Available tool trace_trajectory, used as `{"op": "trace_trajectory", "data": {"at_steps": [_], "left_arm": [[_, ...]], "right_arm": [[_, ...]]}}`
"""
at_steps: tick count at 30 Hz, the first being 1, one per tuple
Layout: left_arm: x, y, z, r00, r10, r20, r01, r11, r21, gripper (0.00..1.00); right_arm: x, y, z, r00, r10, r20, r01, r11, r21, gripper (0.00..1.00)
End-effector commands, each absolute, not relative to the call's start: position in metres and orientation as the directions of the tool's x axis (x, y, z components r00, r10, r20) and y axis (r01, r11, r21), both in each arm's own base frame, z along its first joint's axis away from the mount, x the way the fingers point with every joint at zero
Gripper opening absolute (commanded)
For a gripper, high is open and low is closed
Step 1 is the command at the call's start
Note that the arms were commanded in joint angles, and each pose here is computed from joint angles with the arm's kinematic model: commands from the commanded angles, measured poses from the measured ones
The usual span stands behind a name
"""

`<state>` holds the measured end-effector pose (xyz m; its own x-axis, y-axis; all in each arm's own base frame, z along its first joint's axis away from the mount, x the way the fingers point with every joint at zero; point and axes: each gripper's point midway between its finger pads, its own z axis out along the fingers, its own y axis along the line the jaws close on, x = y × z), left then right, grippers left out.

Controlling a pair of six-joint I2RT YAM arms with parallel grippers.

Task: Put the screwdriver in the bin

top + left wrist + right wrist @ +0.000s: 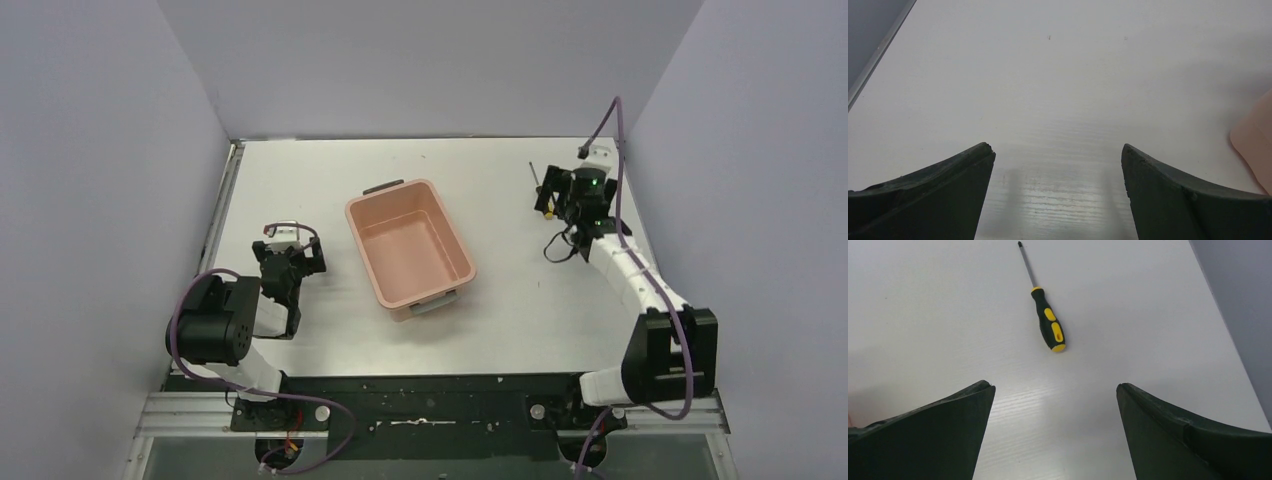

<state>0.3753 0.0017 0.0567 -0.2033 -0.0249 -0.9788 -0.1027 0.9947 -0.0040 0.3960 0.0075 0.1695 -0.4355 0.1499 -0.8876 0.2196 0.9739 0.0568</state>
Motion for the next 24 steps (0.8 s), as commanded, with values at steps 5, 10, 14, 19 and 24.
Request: {"op": "trace_trajectory", "data": {"at_steps": [5,10,14,19,24], "left_arm": [[0.381,0.002,0.073,-0.143,-0.023,-0.990,-0.101,0.995,-0.008,0.97],[0.381,0.002,0.073,-0.143,-0.023,-0.989,-0.101,0.995,-0.008,0.97],[0.381,0.002,0.073,-0.144,-0.023,-0.989,-0.102,0.995,-0.008,0.97],[0.381,0.002,0.073,-0.144,-0.022,-0.989,-0.102,0.995,-0.008,0.97],[0.381,0.002,0.073,-0.144,-0.024,-0.989,-0.101,0.995,-0.009,0.97]], "right_arm": [[0.449,-0.006,0.147,-0.714,0.088,-0.695,0.131,0.991,-0.008,1.00],[0.478,-0.014,0.131,-0.757,0.051,-0.651,0.115,0.992,-0.056,1.00],[0.494,-0.015,0.106,-0.795,0.042,-0.606,0.105,0.992,-0.068,1.00],[0.509,-0.014,0.082,-0.826,0.027,-0.563,0.084,0.994,-0.074,0.95],[0.519,-0.013,0.054,-0.845,-0.008,-0.535,0.043,0.996,-0.083,0.88]]}}
